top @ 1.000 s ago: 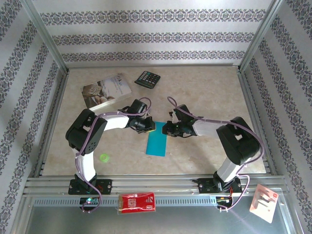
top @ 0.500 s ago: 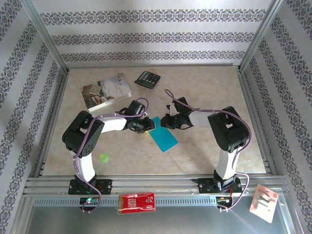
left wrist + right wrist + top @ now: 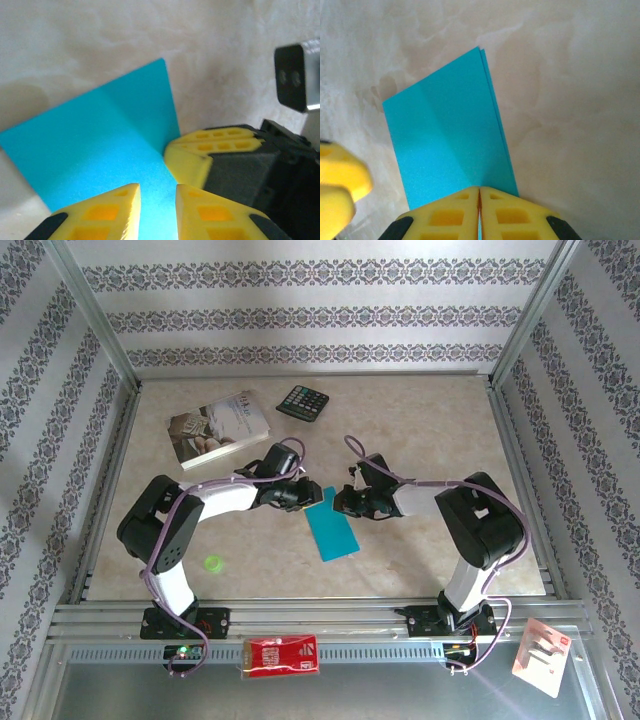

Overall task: Fold a paper plane with a square sheet of paper (pick it up from the middle)
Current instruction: Rotate the square sheet of paper at the center of the table, then fold the triangle a second time at the center of the table.

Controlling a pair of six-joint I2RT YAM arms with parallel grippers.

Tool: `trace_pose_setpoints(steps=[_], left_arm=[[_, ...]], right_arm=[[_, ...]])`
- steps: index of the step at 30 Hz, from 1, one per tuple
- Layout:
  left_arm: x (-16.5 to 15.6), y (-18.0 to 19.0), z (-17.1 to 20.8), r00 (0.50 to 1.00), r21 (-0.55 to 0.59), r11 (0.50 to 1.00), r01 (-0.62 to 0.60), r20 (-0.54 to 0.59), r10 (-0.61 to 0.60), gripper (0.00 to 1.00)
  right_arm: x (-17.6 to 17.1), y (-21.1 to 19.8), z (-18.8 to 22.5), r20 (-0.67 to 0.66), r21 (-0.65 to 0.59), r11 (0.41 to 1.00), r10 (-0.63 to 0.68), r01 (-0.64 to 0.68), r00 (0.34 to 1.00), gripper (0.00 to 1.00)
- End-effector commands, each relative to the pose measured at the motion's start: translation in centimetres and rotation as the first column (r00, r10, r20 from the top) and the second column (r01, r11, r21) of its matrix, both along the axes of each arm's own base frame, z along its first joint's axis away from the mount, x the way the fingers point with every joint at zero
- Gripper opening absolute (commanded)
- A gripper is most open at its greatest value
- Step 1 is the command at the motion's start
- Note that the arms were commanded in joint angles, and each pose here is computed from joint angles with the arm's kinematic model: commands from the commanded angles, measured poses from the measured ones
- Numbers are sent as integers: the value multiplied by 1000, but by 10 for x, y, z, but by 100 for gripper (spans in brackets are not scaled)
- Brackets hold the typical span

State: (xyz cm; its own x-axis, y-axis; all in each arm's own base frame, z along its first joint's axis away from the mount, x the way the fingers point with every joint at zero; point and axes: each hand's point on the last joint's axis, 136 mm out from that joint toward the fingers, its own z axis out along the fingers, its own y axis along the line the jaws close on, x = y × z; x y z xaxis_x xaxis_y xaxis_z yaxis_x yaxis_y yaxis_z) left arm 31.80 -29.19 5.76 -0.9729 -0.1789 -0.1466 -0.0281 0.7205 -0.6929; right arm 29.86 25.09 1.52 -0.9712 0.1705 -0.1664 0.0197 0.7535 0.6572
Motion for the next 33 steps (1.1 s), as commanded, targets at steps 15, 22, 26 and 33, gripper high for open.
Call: trace_pose_setpoints(steps=[15,22,26,33], left_arm=[[-26,4,-37,990,42,998,38,-140,-32,5],[-28,9,-37,990,48,998,48,-137,-41,5],[-32,15,-53,985,70,996,55,-168,-42,4],[-31,22,-68,980,103,992,75,-193,-54,1]], right_arm=[[-9,-14,-13,-4,-58,982,-180,179,984,10],[-6,-9,-3,16,-31,988,-152,153,988,12],[-2,-6,14,50,12,994,-112,111,992,17],[-30,-25,44,37,-16,1000,-17,17,999,26]])
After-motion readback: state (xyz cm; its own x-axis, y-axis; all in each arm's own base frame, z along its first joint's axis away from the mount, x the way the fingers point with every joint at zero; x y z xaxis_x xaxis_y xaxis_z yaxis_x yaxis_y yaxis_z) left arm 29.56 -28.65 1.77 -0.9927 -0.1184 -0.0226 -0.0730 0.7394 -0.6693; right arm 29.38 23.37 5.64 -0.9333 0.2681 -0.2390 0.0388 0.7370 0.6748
